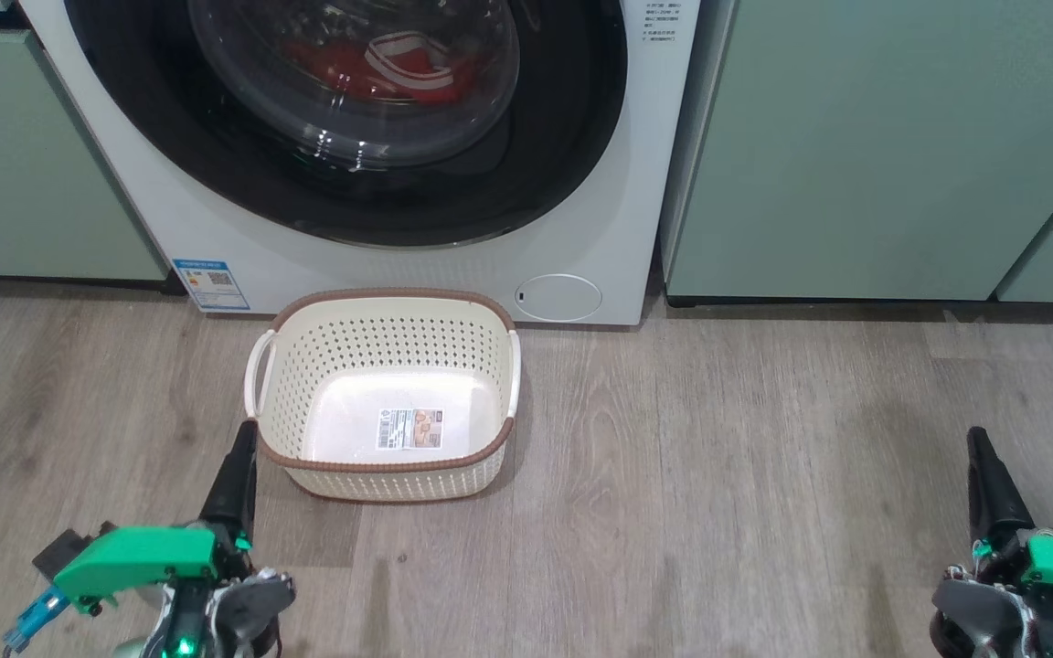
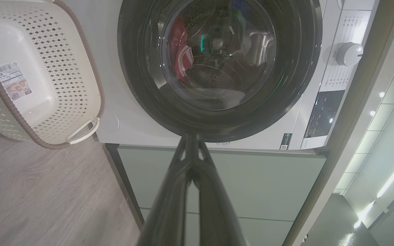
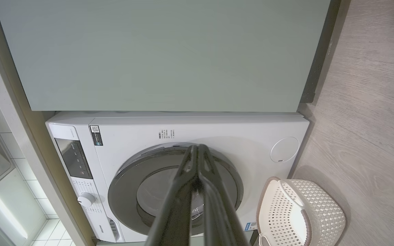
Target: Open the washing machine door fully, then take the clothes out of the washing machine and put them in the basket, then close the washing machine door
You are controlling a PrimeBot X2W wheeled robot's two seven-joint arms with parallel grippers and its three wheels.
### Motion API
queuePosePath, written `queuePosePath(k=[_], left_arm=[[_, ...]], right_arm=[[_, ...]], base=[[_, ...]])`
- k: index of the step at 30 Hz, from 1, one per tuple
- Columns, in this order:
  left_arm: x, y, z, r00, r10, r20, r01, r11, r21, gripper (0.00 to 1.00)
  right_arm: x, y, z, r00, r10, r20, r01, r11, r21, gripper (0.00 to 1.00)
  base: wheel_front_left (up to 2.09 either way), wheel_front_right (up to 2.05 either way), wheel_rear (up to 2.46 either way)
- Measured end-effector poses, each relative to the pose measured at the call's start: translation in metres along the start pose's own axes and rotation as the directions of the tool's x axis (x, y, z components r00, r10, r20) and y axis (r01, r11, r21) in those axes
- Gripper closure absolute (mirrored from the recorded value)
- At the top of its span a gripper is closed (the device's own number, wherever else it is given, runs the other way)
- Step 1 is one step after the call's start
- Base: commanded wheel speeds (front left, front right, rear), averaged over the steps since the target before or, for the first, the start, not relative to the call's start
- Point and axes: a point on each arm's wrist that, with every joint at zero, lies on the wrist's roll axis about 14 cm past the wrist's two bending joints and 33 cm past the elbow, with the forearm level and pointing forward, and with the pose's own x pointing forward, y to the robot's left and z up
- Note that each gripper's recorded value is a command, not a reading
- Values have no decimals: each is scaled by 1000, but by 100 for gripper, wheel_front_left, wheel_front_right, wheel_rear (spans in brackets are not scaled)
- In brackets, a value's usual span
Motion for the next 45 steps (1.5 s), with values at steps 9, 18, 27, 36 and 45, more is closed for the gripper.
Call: queuePosePath(k=[9,18,27,36,45], left_arm=[[0,0,0,1000,0,0,0,1000,0,100],[-27,57,-2,985,171,5,-171,985,-20,0],[-25,54,0,986,163,20,-163,987,5,0],[-24,51,3,987,154,41,-157,984,81,0],[-21,41,6,991,125,55,-134,969,208,0]], right_arm=[[0,0,0,1000,0,0,0,1000,0,100],[-21,-50,-3,989,-148,2,148,989,20,0],[-20,-49,-8,989,-145,-4,145,989,5,0],[-16,-40,-10,993,-122,-1,122,990,-70,0],[-10,-30,-17,996,-92,-15,87,977,-197,0]], base=[[0,0,0],[0,0,0],[0,0,0],[0,0,0],[0,0,0]])
